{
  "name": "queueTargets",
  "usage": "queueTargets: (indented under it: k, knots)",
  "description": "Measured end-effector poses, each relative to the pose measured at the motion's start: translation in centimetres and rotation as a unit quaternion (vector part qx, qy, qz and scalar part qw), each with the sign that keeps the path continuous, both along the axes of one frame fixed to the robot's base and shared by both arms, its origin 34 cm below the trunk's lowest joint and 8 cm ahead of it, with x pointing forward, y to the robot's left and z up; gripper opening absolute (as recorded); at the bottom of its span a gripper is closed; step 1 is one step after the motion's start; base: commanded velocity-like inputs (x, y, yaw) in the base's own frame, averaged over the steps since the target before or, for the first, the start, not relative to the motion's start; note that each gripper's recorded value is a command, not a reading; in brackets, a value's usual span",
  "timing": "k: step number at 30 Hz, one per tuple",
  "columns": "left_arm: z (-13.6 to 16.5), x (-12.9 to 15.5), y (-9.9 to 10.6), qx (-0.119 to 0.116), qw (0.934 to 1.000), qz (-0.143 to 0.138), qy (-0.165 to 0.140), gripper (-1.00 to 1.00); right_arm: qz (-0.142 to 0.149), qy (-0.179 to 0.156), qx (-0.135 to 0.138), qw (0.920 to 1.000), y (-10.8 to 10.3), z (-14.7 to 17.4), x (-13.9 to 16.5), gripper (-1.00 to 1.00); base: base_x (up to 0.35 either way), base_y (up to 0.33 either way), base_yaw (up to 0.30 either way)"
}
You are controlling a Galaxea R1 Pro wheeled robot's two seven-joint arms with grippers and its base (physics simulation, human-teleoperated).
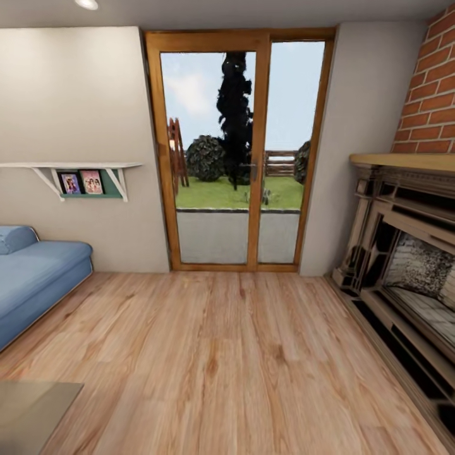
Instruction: Turn on the radio receiver that's on the table in the living room.
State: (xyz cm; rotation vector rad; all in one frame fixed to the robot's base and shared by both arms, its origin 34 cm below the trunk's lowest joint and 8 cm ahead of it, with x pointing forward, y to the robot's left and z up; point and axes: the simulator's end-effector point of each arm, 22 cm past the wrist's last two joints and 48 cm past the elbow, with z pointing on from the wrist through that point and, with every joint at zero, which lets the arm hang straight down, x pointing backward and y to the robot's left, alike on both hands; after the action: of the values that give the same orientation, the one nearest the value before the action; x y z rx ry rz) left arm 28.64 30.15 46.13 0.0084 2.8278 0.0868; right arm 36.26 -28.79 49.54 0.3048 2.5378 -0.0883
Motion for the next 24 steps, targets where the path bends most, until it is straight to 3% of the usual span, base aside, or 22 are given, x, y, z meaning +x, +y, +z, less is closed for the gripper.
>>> queueTargets:
  k: [9, 24]
  knots:
    - [0.0, 0.0, 0.0, 0.0, 1.0, 0.0, 0.0, 1.0, 0.0, 0.0, 0.0, 1.0, 0.0, 0.0, 0.0, 1.0, 0.254, 0.0, 0.0]
    - [0.0, 0.0, -0.02, 0.0, 1.0, -0.001, 0.0, 1.0, 0.0, 0.0, 0.0, 1.0, -0.01, 0.0, 0.0, 1.0, 0.021, 0.0, 0.0]
